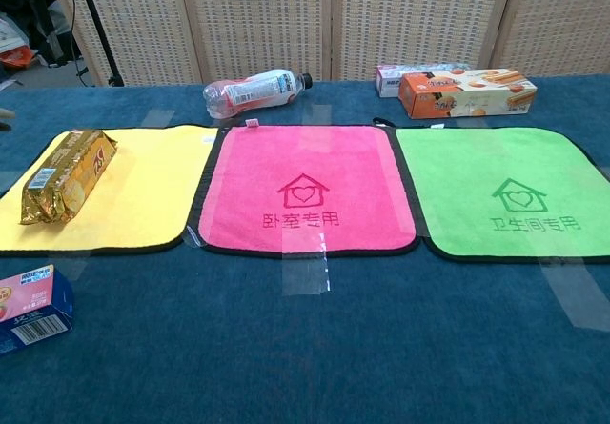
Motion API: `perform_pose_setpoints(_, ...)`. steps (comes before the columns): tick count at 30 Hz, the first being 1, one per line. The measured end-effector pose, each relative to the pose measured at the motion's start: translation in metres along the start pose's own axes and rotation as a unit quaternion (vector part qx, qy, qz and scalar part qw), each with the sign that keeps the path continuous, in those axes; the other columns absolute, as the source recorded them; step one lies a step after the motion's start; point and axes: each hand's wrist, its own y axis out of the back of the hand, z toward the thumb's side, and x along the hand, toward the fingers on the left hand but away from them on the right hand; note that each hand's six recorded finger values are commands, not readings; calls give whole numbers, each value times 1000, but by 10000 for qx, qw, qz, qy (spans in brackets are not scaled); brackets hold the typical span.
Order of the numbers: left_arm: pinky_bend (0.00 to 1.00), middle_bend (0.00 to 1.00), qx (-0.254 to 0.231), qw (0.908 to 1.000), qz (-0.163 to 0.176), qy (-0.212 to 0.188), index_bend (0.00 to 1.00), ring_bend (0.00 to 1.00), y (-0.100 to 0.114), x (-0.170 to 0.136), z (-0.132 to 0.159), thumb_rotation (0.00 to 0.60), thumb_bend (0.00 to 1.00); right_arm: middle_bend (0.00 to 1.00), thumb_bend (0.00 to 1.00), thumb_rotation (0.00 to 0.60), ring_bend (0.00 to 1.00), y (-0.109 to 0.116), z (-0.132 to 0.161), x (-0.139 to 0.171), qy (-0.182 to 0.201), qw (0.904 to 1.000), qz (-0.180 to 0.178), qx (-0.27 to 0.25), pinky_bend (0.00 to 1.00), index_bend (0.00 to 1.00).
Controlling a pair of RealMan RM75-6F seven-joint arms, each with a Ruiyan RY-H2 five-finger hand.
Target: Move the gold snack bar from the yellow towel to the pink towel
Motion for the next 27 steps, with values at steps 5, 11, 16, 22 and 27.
perform_pose_setpoints(5, 0, 0, -324, 9991, -182, 183, 0, 0, -16, 12, 1, 600, 1000, 0, 0, 600, 0, 1, -1, -1, -20, 10000, -6, -26, 0, 35)
perform_pose_setpoints(11, 0, 0, -989, 9941, -334, 289, 0, 0, -44, 26, 4, 600, 1000, 0, 0, 600, 0, 0, -3, -3, -51, 10000, 35, -65, 0, 35)
perform_pose_setpoints(16, 0, 0, -1155, 9925, -357, 193, 0, 0, -58, 30, 13, 600, 1000, 0, 0, 600, 0, 2, -3, -3, -43, 9999, 33, -117, 0, 35)
perform_pose_setpoints(22, 0, 0, -1272, 9905, -522, 24, 0, 0, -90, 34, 35, 600, 1000, 0, 0, 600, 0, 6, -6, -2, -58, 9998, -5, -215, 0, 35)
perform_pose_setpoints(27, 0, 0, -1213, 9911, -547, -84, 0, 0, -115, 33, 56, 600, 1000, 0, 0, 600, 0, 9, -9, -2, -77, 9996, -15, -283, 0, 35)
